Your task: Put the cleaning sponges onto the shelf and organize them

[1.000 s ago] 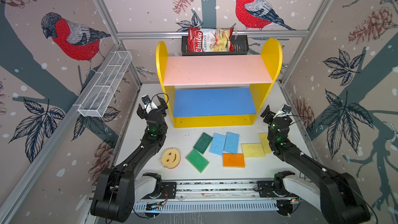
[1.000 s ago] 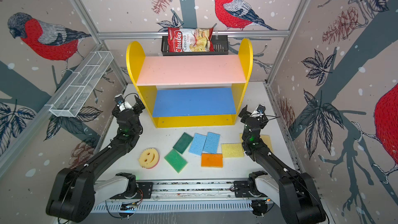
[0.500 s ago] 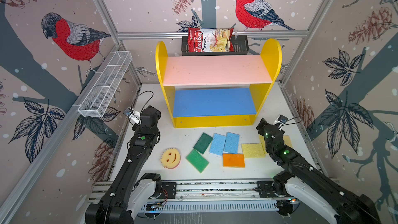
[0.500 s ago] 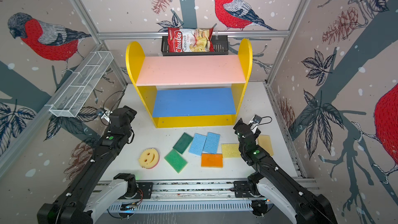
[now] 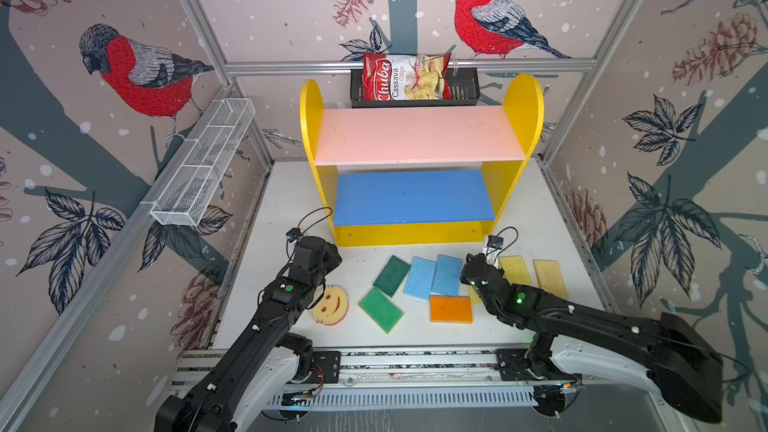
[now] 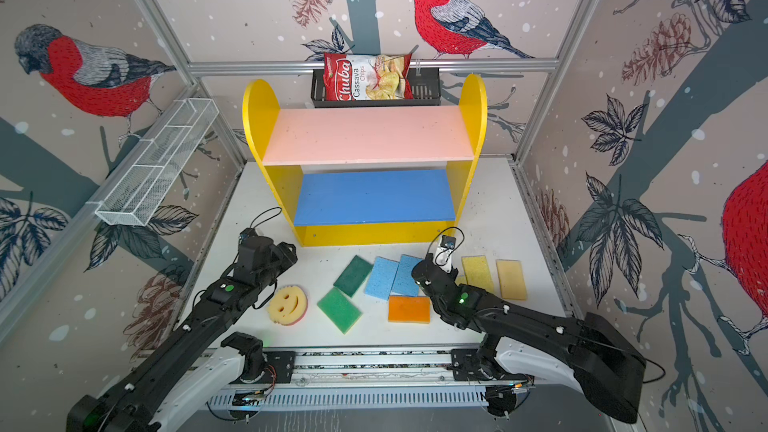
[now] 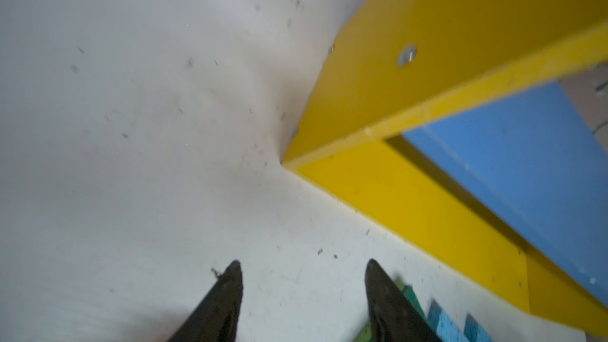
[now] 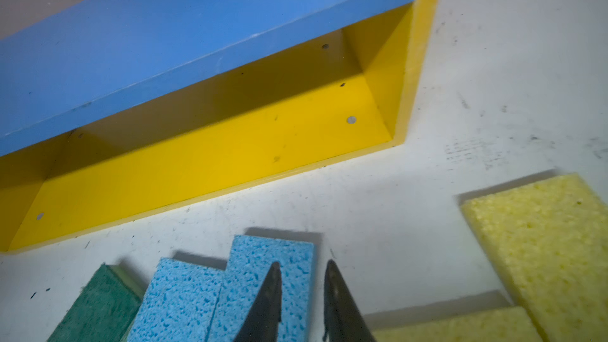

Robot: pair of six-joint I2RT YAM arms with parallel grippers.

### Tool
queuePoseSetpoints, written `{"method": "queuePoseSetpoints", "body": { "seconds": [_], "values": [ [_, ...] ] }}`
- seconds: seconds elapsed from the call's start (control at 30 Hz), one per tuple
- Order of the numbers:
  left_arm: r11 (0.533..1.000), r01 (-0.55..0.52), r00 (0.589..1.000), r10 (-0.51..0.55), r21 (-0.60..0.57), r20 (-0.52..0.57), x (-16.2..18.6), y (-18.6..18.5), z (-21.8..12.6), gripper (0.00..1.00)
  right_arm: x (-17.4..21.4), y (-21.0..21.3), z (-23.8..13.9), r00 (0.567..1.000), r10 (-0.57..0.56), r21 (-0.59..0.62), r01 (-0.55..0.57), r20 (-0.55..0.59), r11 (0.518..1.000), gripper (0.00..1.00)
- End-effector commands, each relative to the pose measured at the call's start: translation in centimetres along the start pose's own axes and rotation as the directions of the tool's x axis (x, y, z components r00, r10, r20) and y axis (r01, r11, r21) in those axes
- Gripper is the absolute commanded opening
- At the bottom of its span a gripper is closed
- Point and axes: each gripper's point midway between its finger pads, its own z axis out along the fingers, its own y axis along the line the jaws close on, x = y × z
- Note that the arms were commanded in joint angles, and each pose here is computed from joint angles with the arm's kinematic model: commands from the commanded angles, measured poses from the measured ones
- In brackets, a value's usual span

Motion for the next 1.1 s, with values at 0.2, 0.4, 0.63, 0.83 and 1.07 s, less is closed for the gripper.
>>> {"method": "queuePoseSetpoints", "body": {
  "seconds": [0.2, 0.4, 0.63, 0.83, 1.07],
  "values": [
    [0.978, -0.176, 0.979, 0.186, 0.115, -0.086, 5.6, -4.6, 0.3, 0.65, 1.6, 4.8, 1.6, 0.997, 0.009, -0.111, -0.018, -0.079, 0.994, 0.20],
    [0.946, -0.287, 0.940, 0.309, 0.152, -0.143, 7.9, -6.0, 1.5, 0.57, 2.5, 7.0, 3.7, 0.991, 0.007, -0.144, -0.026, -0.132, 0.989, 0.20],
    [0.928, -0.344, 0.918, 0.365, 0.145, -0.155, 8.1, -6.5, 2.4, 0.59, 1.5, 9.1, 6.8, 0.982, 0.017, -0.205, -0.056, -0.189, 0.977, 0.20],
    [0.925, -0.364, 0.920, 0.375, 0.106, -0.117, 7.2, -6.9, 3.8, 0.58, -0.2, 8.4, 9.7, 0.975, 0.031, -0.181, -0.072, -0.221, 0.981, 0.19],
    [0.950, -0.303, 0.942, 0.311, 0.078, -0.128, 4.6, -7.4, 6.7, 0.56, -2.5, 6.3, 12.3, 0.972, 0.053, -0.139, -0.086, -0.228, 0.987, 0.19]
  ]
}}
